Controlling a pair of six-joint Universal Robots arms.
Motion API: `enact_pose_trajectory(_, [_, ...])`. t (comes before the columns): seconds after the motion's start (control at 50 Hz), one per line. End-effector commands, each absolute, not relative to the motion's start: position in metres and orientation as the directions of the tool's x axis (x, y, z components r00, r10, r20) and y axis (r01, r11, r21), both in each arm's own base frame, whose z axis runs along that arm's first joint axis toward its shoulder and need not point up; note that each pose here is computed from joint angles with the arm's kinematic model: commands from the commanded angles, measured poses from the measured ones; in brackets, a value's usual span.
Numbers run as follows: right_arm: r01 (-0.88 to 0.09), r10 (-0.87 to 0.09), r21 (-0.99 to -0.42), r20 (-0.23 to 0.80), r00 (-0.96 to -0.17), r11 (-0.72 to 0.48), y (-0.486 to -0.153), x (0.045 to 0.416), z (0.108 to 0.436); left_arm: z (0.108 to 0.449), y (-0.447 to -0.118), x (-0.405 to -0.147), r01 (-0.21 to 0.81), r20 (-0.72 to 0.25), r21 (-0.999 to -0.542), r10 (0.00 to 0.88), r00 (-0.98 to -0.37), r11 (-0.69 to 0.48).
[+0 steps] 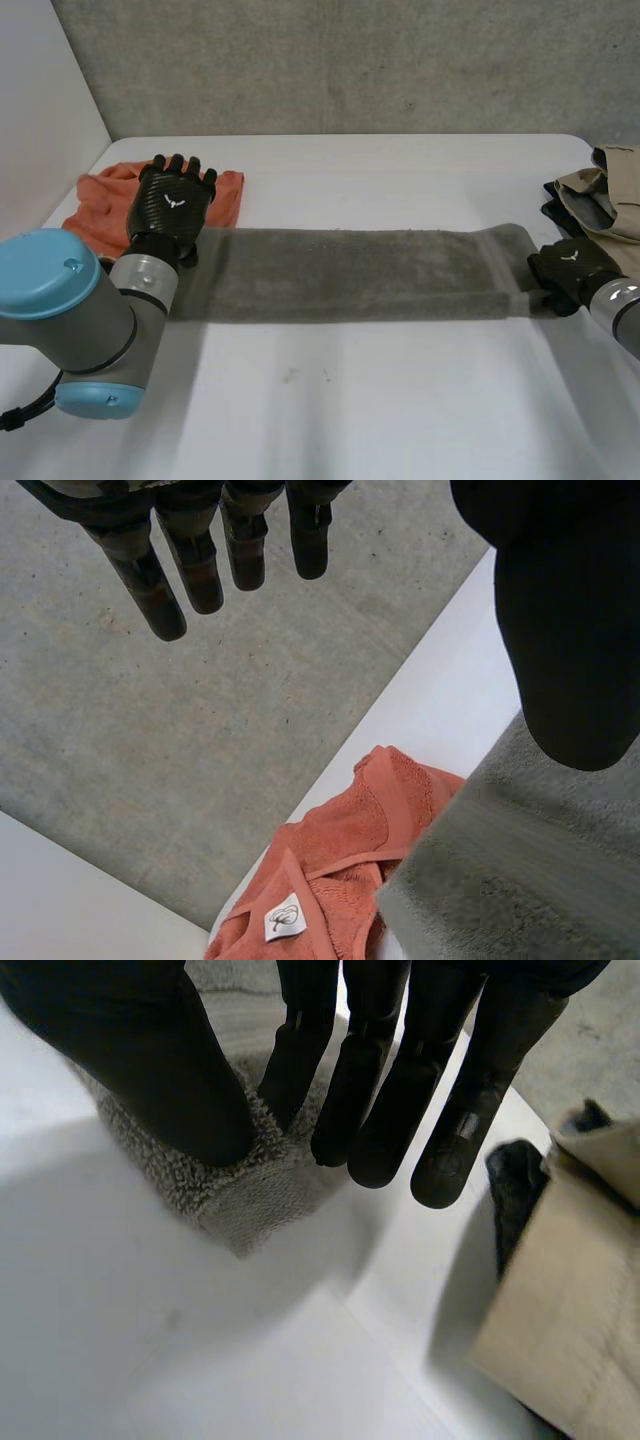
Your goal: Fold the laundry.
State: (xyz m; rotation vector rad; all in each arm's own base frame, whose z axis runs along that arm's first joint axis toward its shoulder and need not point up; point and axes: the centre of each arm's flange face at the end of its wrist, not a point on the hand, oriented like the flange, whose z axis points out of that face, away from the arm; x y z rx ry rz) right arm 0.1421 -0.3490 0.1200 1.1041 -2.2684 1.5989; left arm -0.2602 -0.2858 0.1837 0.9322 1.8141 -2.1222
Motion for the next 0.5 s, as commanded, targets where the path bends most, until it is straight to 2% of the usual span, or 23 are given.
enact_pose_trajectory(0.02, [-0.662, -0.397, -0.72, 0.557, -0.729, 0.206, -0.353, 0.115, 0.127, 0.188, -0.286, -0.259, 0.526, -0.572, -0.818, 0.235, -0.786, -0.233])
enact_pose_trajectory(0.1, [-0.666, -0.342, -0.718, 0.586, -0.735, 0.202, -0.354, 0.1, 0.143, 0.189, -0.286, -0.259, 0.525, -0.571, -0.819, 0.233, -0.787, -0.231])
enact_pose_trajectory(0.2, [-0.705, -0.278, -0.678, 0.649, -0.708, 0.209, -0.357, 0.075, 0.159, 0.189, -0.285, -0.258, 0.528, -0.572, -0.818, 0.231, -0.787, -0.229])
enact_pose_trajectory(0.32, [-0.738, -0.274, -0.65, 0.687, -0.673, 0.182, -0.359, 0.075, 0.164, 0.193, -0.284, -0.254, 0.526, -0.57, -0.819, 0.223, -0.791, -0.231])
enact_pose_trajectory(0.4, [-0.742, -0.305, -0.669, 0.701, -0.645, 0.032, -0.354, 0.12, 0.185, 0.2, -0.284, -0.25, 0.523, -0.569, -0.819, 0.205, -0.797, -0.238])
enact_pose_trajectory(0.42, [-0.735, -0.314, -0.676, 0.71, -0.631, -0.054, -0.352, 0.145, 0.195, 0.205, -0.285, -0.247, 0.52, -0.566, -0.819, 0.193, -0.801, -0.243])
enact_pose_trajectory(0.48, [-0.705, -0.326, -0.686, 0.718, -0.615, -0.18, -0.345, 0.183, 0.208, 0.212, -0.285, -0.243, 0.515, -0.562, -0.819, 0.175, -0.808, -0.253])
enact_pose_trajectory(0.5, [-0.679, -0.331, -0.688, 0.722, -0.607, -0.256, -0.339, 0.206, 0.217, 0.217, -0.285, -0.239, 0.511, -0.557, -0.821, 0.161, -0.815, -0.255])
